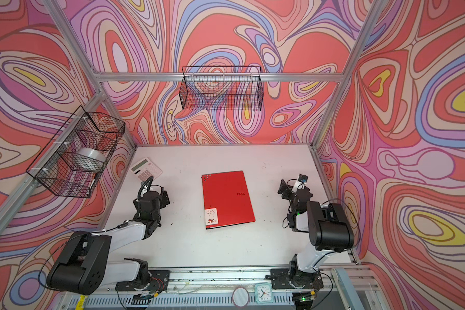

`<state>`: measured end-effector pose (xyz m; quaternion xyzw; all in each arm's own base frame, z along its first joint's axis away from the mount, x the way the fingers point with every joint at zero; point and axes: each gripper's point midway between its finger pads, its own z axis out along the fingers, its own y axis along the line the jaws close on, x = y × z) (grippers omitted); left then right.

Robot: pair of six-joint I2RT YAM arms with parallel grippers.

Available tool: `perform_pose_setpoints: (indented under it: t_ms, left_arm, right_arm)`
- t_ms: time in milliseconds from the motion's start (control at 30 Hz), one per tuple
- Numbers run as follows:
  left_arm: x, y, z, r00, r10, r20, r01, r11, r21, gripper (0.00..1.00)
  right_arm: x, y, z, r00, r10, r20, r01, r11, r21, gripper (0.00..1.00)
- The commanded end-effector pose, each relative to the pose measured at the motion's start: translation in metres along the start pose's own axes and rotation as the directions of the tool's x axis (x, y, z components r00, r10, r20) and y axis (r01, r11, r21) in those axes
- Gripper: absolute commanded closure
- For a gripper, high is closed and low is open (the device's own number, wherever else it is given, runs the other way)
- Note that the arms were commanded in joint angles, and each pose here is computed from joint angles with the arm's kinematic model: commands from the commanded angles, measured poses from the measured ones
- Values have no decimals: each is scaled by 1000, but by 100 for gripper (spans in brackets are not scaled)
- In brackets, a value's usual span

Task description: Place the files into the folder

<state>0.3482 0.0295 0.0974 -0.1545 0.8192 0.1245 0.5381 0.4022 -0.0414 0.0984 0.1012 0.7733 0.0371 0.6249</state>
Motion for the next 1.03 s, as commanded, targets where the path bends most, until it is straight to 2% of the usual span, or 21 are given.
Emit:
perform_pose_setpoints:
  t_ms: [0,167,267,333,433,533,567,600,633,667,700,733,767,800,833,900,967,1000]
  left_arm:
    - [-21,-20,-6,995,-3,97,-10,992,129,0]
    - [-20,-3,-5,998,19,55,-20,1000,15,0]
    - [-30,2,-5,987,69,146,-67,998,-18,0]
    - [-35,8,-4,978,70,198,-58,996,-62,0]
    - [-31,4,5,969,68,236,-64,998,-24,0]
    - [-11,-20,19,988,102,116,-116,985,126,0]
    - [-16,-18,29,982,82,168,-104,987,123,0]
    - [-13,-20,34,989,90,119,-106,986,131,0]
    - [-3,-19,37,996,84,2,-83,984,156,0]
    - [-10,-13,38,994,48,102,-64,986,157,0]
    - [-11,-13,38,995,46,90,-60,986,155,0]
    - [-4,-12,38,999,46,7,-47,987,152,0]
    - [-8,-12,39,996,47,75,-58,987,150,0]
    - [-10,-12,40,995,49,90,-62,987,147,0]
    - [-5,-13,40,998,54,15,-56,988,146,0]
    - [-10,-14,40,994,67,90,-79,988,134,0]
    - [-6,-15,39,997,72,31,-75,988,136,0]
    - [-9,-14,38,995,69,74,-79,988,136,0]
  right_arm:
    - [-4,15,3,999,-44,16,45,996,-73,2]
    - [-2,19,9,998,-63,-4,62,995,-79,2]
    - [0,21,12,997,-72,-18,70,994,-86,2]
    - [0,23,14,997,-79,-28,76,993,-86,1]
    - [0,23,15,996,-81,-29,78,993,-84,2]
    - [0,24,15,996,-81,-29,79,993,-85,2]
    - [0,24,15,996,-82,-29,79,993,-84,2]
    - [0,23,16,996,-81,-30,78,993,-83,2]
    - [1,24,16,996,-83,-33,80,993,-83,2]
    - [0,24,16,996,-85,-34,82,993,-85,2]
    - [1,25,17,995,-89,-37,85,993,-85,2]
    - [2,25,19,994,-94,-46,90,993,-81,2]
    - [5,25,23,992,-107,-70,102,993,-67,2]
    - [10,31,31,983,-144,-110,140,989,-49,2]
    - [12,36,33,983,-149,-110,144,988,-55,1]
    - [10,34,32,983,-150,-108,145,988,-51,2]
    - [8,35,26,984,-153,-88,149,987,-54,2]
    - [7,35,25,985,-153,-81,149,987,-56,2]
